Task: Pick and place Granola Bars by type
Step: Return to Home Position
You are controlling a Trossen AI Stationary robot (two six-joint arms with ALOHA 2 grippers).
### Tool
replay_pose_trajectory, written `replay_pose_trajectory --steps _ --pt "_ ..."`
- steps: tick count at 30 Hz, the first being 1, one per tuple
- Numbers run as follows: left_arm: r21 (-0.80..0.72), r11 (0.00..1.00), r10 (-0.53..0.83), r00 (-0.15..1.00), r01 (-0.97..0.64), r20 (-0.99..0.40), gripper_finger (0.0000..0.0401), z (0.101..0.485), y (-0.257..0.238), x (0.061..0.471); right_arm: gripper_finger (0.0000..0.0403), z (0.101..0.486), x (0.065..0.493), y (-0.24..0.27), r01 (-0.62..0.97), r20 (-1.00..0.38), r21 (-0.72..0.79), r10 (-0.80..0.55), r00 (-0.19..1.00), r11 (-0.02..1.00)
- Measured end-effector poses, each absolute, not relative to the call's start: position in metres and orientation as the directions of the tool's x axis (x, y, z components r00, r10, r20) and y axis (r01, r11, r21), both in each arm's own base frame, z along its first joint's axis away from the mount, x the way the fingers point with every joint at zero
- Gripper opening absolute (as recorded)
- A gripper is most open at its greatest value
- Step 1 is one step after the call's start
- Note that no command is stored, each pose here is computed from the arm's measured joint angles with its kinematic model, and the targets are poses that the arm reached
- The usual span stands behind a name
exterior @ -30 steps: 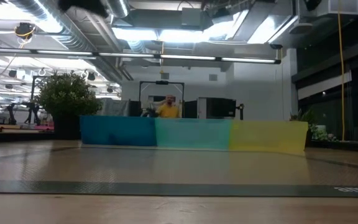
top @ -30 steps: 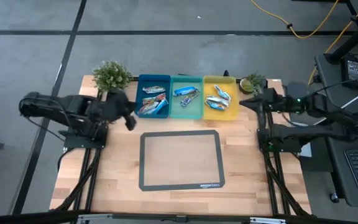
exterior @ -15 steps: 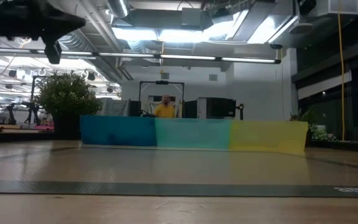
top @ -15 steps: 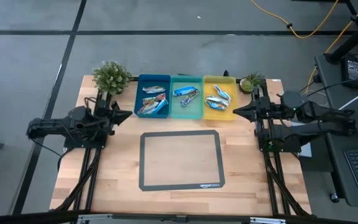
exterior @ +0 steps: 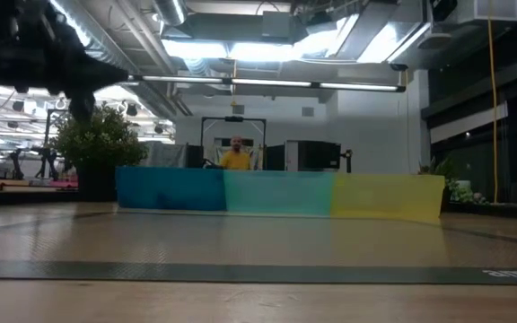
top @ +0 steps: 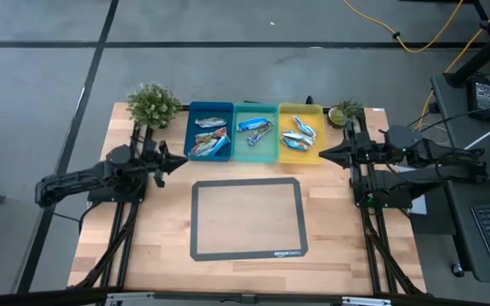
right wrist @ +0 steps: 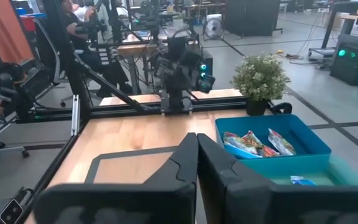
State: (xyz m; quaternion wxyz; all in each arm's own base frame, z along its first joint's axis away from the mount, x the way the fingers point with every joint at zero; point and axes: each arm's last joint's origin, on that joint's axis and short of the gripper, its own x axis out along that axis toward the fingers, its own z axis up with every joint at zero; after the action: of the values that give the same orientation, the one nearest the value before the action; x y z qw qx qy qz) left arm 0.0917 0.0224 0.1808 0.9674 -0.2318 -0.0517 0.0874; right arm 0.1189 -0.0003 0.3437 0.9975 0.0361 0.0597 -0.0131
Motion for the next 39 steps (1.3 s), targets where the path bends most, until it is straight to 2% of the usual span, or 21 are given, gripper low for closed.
replay_pose_trajectory --steps 3,8,13,24,34,39 --pt "-0.418 0.894 0.193 0.98 -0.16 0.037 0.0001 0.169 0.024 0.094 0.0009 0.344 0.119 0.0 0.03 -0.121 0.069 -0.022 0.992 0.997" --pt "-0.211 0.939 0.279 0.96 -0.272 0.002 0.0001 0.167 0.027 0.094 0.0009 0.343 0.119 0.0 0.023 -0.123 0.07 -0.014 0.992 0.997" --pt "-0.074 0.955 0.288 0.958 -0.288 -0.001 0.0001 0.167 0.027 0.094 0.0009 0.343 0.119 0.003 -0.011 -0.123 0.092 0.022 0.992 0.996" --pt "-0.057 0.964 0.253 0.964 -0.259 -0.086 0.0001 0.16 0.026 0.1 0.0009 0.343 0.118 0.007 -0.042 -0.125 0.071 0.051 0.991 0.997" --pt "-0.067 0.991 0.111 0.99 -0.117 -0.083 0.0001 0.16 0.011 0.102 0.0009 0.343 0.118 0.007 -0.041 -0.125 0.074 0.05 0.991 0.996" --pt "-0.036 0.99 0.131 0.99 -0.133 -0.047 0.0001 0.169 0.009 0.097 0.0009 0.343 0.118 0.007 -0.041 -0.123 0.076 0.05 0.991 0.996"
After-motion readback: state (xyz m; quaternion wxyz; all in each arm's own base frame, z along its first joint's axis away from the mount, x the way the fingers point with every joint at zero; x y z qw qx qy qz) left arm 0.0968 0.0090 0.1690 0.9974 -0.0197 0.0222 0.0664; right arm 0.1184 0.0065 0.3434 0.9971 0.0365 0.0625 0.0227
